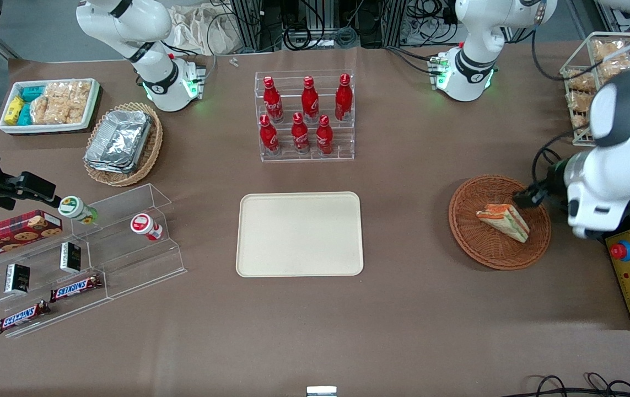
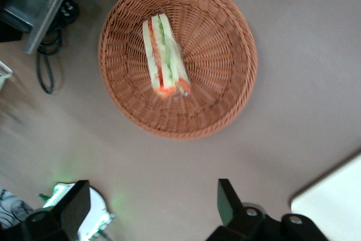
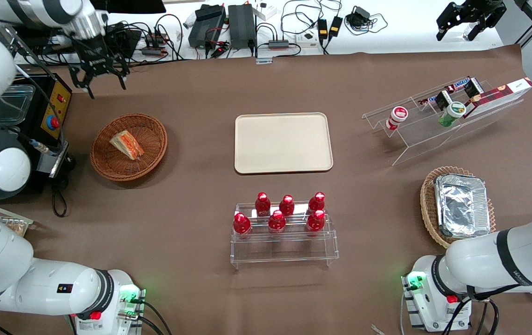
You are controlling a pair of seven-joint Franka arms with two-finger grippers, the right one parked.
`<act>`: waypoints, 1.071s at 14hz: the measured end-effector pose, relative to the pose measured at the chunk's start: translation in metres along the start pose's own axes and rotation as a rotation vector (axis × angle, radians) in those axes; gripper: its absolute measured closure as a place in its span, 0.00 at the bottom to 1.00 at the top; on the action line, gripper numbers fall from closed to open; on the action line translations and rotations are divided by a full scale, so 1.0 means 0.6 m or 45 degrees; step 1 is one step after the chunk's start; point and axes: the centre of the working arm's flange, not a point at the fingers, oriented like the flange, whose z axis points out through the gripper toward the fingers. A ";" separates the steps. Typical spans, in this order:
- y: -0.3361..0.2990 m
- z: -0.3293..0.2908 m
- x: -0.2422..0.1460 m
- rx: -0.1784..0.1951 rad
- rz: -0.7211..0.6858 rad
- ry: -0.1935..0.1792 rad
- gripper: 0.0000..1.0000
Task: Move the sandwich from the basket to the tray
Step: 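Move the left gripper down over the wrapped sandwich in the wicker basket, then close the left gripper on the sandwich and lift it from the basket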
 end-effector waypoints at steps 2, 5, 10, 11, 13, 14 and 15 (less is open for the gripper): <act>-0.011 0.092 0.040 -0.016 -0.097 -0.001 0.00; -0.018 0.212 0.048 -0.029 -0.277 0.005 0.00; -0.026 0.315 0.038 -0.049 -0.349 0.029 0.00; -0.028 0.325 0.043 -0.053 -0.355 0.036 0.00; -0.028 0.345 0.055 -0.063 -0.366 0.049 0.00; -0.027 0.355 0.061 -0.068 -0.369 0.055 0.00; -0.024 0.362 0.065 -0.073 -0.370 0.061 0.00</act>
